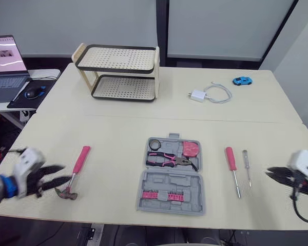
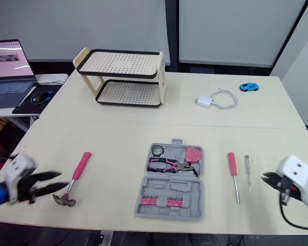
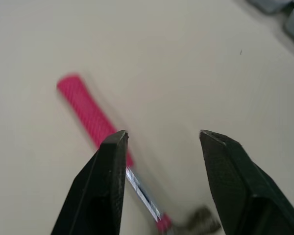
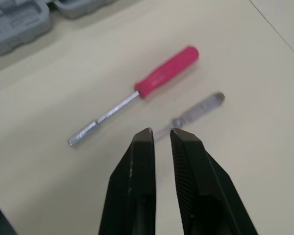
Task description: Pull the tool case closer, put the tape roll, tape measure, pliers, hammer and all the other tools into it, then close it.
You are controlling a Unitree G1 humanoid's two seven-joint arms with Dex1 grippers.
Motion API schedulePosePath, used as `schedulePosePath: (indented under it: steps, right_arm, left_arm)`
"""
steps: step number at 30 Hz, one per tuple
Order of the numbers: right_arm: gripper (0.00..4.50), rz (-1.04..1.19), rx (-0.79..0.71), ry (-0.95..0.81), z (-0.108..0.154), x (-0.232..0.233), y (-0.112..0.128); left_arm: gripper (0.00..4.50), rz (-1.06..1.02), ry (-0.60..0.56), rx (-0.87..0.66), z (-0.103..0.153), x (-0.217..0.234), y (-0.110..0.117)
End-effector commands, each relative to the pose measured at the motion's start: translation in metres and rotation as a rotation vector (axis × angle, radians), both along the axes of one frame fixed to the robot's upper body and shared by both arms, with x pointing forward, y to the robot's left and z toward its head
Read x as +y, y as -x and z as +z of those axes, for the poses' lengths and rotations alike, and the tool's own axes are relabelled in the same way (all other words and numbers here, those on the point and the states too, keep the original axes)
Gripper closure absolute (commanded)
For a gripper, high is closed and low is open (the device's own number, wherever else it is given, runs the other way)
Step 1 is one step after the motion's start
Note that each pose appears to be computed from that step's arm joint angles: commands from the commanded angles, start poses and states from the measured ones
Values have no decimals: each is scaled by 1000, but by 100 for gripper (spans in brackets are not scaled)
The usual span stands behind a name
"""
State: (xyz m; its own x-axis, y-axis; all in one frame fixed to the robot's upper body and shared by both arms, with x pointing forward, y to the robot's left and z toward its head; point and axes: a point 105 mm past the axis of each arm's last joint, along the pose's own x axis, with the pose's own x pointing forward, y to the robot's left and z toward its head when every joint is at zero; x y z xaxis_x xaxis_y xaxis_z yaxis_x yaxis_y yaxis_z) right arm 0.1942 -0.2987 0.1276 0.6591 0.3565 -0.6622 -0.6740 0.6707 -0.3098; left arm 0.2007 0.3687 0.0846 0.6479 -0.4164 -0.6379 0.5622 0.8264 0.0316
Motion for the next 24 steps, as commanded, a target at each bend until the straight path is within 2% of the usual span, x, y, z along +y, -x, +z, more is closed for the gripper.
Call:
schedulePosePath:
  steps: [1, 3, 9, 13, 24]
  right_arm:
    - [284, -20, -15, -1, 14, -9, 11]
    - [239, -38, 1, -15, 17, -13, 17]
    - [124, -69, 16, -69, 19, -10, 28]
    - [6, -72, 16, -100, 13, -1, 29]
    - [2, -73, -6, -139, 11, 1, 18]
  left_arm:
    - [65, 65, -2, 8, 11, 19, 19]
    - [5, 115, -2, 38, 6, 29, 32]
    - [0, 179, 18, 48, -4, 36, 42]
    - [0, 163, 46, 18, -7, 25, 34]
    - [0, 161, 47, -36, -2, 19, 24]
